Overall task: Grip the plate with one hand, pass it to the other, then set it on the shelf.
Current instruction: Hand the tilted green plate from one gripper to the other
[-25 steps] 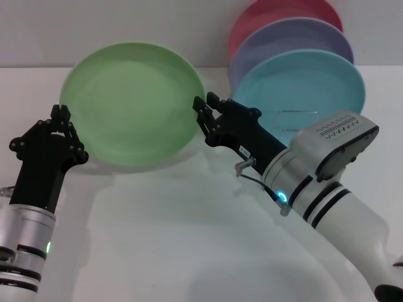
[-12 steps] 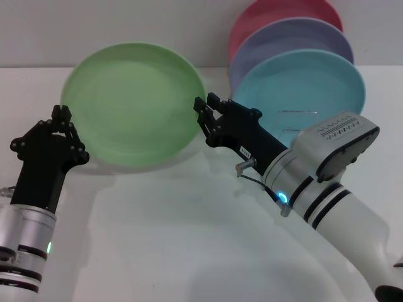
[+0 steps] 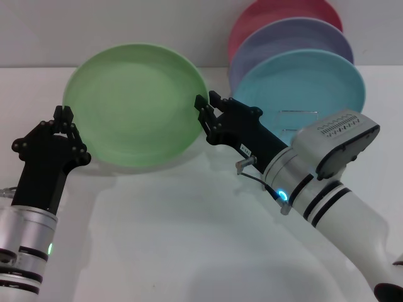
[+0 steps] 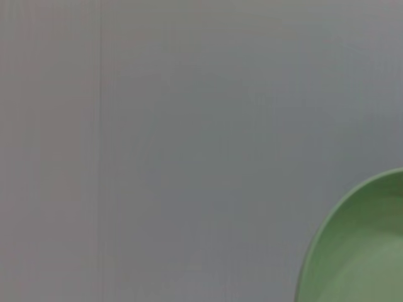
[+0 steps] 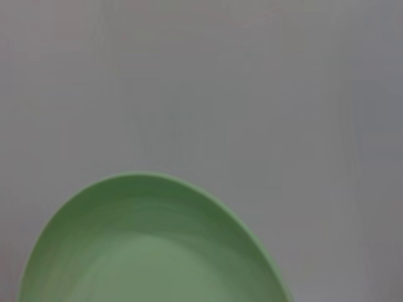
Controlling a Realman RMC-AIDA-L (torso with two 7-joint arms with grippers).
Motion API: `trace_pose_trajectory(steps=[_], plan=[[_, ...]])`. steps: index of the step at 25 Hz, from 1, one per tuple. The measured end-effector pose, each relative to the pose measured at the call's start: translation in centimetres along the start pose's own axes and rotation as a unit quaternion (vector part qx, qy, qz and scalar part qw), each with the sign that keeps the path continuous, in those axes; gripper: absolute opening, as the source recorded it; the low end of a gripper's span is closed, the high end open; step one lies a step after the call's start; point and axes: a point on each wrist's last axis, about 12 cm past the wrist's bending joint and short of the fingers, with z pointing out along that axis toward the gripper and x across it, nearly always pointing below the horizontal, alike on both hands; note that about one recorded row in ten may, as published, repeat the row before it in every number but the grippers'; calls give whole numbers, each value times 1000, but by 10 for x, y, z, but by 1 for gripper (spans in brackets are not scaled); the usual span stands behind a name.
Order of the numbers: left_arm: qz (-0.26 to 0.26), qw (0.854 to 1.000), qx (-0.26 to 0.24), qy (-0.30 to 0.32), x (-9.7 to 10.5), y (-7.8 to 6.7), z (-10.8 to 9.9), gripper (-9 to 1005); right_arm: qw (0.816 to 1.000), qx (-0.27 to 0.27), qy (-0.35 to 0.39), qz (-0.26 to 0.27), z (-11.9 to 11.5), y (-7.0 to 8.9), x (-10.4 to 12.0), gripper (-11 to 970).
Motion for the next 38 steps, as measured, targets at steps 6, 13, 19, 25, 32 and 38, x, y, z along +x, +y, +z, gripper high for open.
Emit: trace_pose_trajectory(steps=[6,13,19,25,32,38], plan=[[0,1000,0,0,0,0,0,64,1000,2,5,-1,1,-1,1,189],[-1,1000,0,0,0,0,0,65,1000,2,8,-1,1,-1,1,180],[-1,1000,1,1,0,-1,1,66,1000,2,8,-1,1,-1,1,173],[-1,1000,3,0,0,-1,2,67,1000,1,8,-3,1,-1,1,151],[-1,1000,3,0,-1,-2,3,68,1000,1,9,-3,2,-1,1,135],[-1,1000,3,-1,-1,-2,3,69,1000,2,9,-4,2,-1,1,127]])
